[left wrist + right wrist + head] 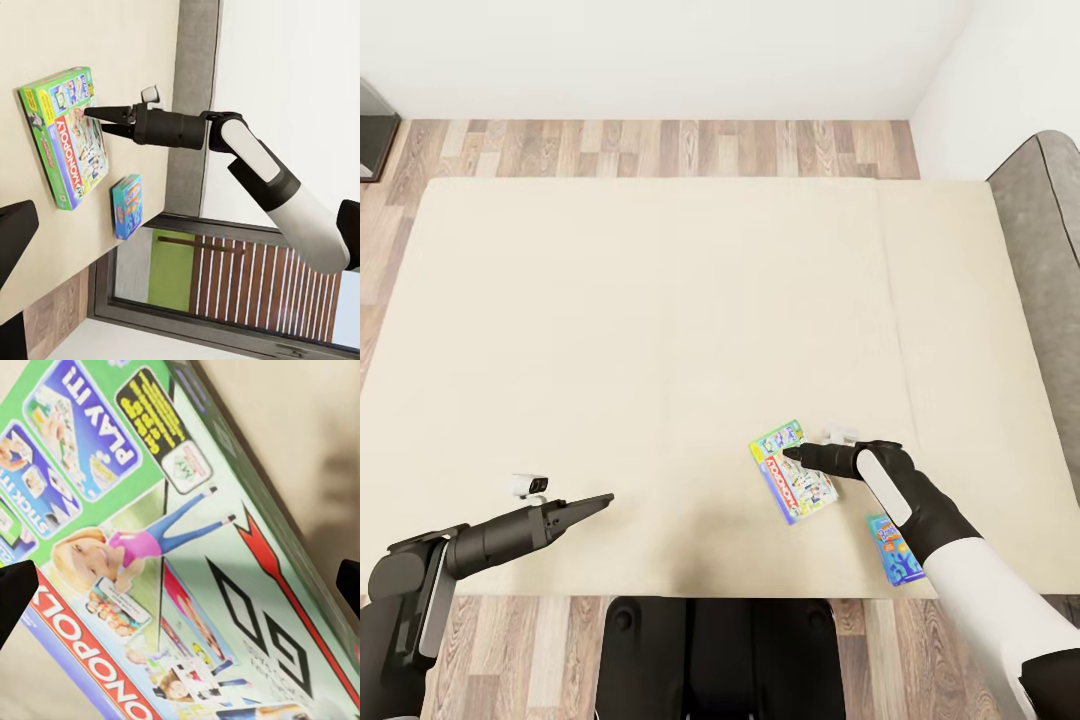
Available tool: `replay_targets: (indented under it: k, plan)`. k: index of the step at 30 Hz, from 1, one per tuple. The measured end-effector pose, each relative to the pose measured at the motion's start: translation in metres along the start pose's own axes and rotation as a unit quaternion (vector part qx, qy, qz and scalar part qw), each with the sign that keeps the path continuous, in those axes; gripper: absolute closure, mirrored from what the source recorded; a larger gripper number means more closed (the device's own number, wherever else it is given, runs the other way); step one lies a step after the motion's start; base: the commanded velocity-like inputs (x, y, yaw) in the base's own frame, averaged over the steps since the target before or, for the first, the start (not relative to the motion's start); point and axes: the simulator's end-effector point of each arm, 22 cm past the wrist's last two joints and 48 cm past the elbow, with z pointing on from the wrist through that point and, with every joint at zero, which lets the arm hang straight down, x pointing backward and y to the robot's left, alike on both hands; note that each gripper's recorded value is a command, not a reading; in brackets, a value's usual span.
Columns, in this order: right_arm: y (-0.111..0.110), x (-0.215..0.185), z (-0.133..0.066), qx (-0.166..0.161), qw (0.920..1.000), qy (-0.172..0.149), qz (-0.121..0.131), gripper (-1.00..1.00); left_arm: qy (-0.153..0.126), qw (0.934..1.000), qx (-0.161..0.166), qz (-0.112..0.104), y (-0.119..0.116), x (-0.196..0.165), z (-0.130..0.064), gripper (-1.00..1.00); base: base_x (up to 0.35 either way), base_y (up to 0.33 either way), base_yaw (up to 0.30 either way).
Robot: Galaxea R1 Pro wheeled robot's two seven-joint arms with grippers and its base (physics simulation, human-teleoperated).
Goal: Put all the toys in the child's room - the three board games (two on the bed and one on the table), the two jigsaw puzzles on the table, and the tennis ball on the table - inside the toy box on the table in the child's room.
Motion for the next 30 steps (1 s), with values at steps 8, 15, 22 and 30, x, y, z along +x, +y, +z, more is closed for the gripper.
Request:
replay_targets:
  k: [8, 15, 22, 30]
  plan:
    - [-0.0003, 0.0007, 0.0003, 0.0, 1.0, 0.001, 0.001, -1.0, 0.0, 1.0, 0.0, 0.0, 0.0, -0.0002, 0.0, -1.0, 0.0, 0.0, 0.0]
    - [-0.0002, 0.0008, 0.0003, 0.0, 1.0, 0.001, 0.001, -1.0, 0.0, 1.0, 0.0, 0.0, -0.0001, -0.0001, 0.0, -1.0, 0.0, 0.0, 0.0]
    - [-0.0005, 0.0009, 0.0003, 0.0, 1.0, 0.001, 0.001, -1.0, 0.0, 1.0, 0.0, 0.0, 0.0001, 0.0001, -0.0002, -1.0, 0.0, 0.0, 0.0]
    - [-0.0007, -0.0001, 0.0003, 0.001, 1.0, -0.001, 0.0, -1.0, 0.0, 1.0, 0.0, 0.0, 0.0, -0.0001, -0.0001, -1.0, 0.0, 0.0, 0.0]
